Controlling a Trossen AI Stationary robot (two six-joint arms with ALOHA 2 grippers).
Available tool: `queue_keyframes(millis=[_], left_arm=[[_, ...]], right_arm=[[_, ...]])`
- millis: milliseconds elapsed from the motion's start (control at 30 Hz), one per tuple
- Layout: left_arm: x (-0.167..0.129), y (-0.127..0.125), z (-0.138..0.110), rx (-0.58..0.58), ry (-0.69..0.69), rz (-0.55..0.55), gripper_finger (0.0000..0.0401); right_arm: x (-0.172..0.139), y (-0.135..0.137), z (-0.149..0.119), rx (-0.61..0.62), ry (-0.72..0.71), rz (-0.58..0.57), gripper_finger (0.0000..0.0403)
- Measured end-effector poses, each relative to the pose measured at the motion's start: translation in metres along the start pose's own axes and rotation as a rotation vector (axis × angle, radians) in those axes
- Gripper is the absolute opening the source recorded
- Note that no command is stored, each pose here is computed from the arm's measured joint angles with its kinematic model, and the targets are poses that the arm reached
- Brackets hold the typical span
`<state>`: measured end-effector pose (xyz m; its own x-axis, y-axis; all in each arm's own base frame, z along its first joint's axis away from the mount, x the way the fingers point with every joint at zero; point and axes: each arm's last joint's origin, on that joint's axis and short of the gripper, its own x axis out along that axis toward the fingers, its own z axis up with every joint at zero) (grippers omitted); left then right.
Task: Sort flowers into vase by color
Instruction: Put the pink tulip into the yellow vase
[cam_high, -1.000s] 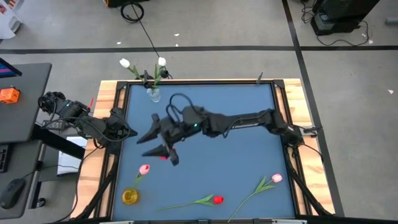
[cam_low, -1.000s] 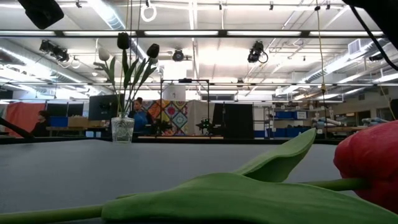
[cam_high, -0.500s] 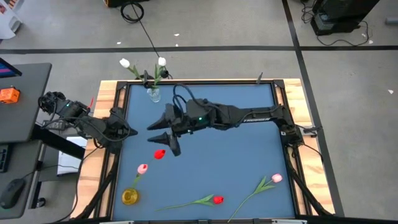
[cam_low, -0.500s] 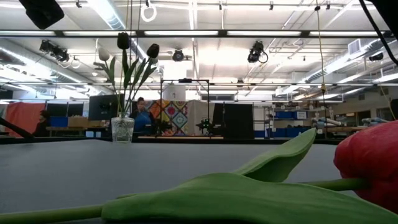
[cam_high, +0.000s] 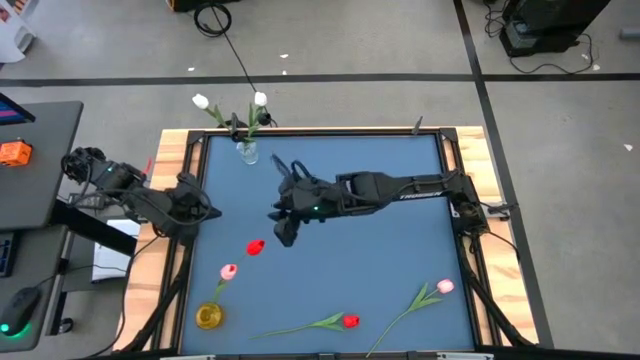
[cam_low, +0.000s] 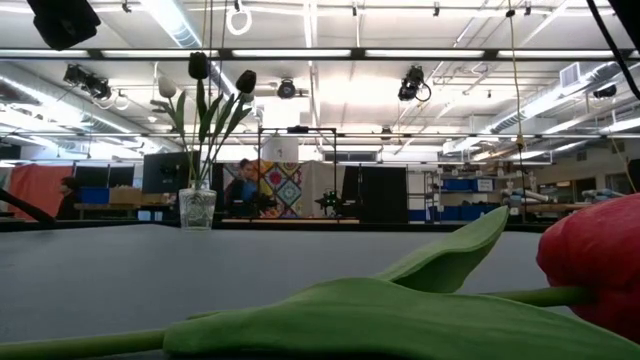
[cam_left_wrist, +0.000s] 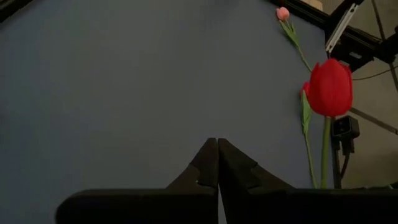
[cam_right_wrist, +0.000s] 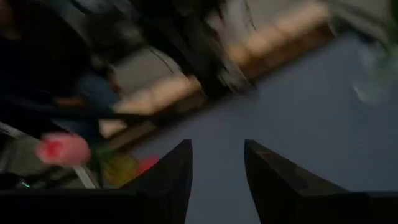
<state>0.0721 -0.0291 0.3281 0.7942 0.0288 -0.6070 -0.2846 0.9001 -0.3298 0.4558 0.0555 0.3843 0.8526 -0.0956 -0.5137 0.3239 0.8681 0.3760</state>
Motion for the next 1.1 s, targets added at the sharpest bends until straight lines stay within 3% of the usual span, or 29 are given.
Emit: queue_keyframes(millis=[233, 433, 600, 833, 1100], left_arm=[[0.006, -0.006, 0.001, 0.025, 0.013, 0.011, 0.0005], [0.010, -0.009, 0.002, 0.019, 0.022, 0.018, 0.0013], [0.010, -0.011, 0.003, 0.010, 0.010, 0.003, 0.0040], [0.010, -0.011, 0.003, 0.015, 0.010, 0.003, 0.0088], [0.010, -0.011, 0.003, -0.013, 0.025, -0.011, 0.0105]], right_arm=[[-0.013, -0.003, -0.042, 0.156, 0.305, -0.222, 0.0151], [-0.043, 0.006, -0.086, 0.355, 0.521, -0.523, 0.0151], [-0.058, 0.026, -0.123, 0.512, 0.557, -0.651, 0.0151], [-0.066, 0.044, -0.197, 0.714, 0.707, -0.870, 0.0151], [-0.086, 0.058, -0.243, 0.894, 0.653, -1.046, 0.0151]])
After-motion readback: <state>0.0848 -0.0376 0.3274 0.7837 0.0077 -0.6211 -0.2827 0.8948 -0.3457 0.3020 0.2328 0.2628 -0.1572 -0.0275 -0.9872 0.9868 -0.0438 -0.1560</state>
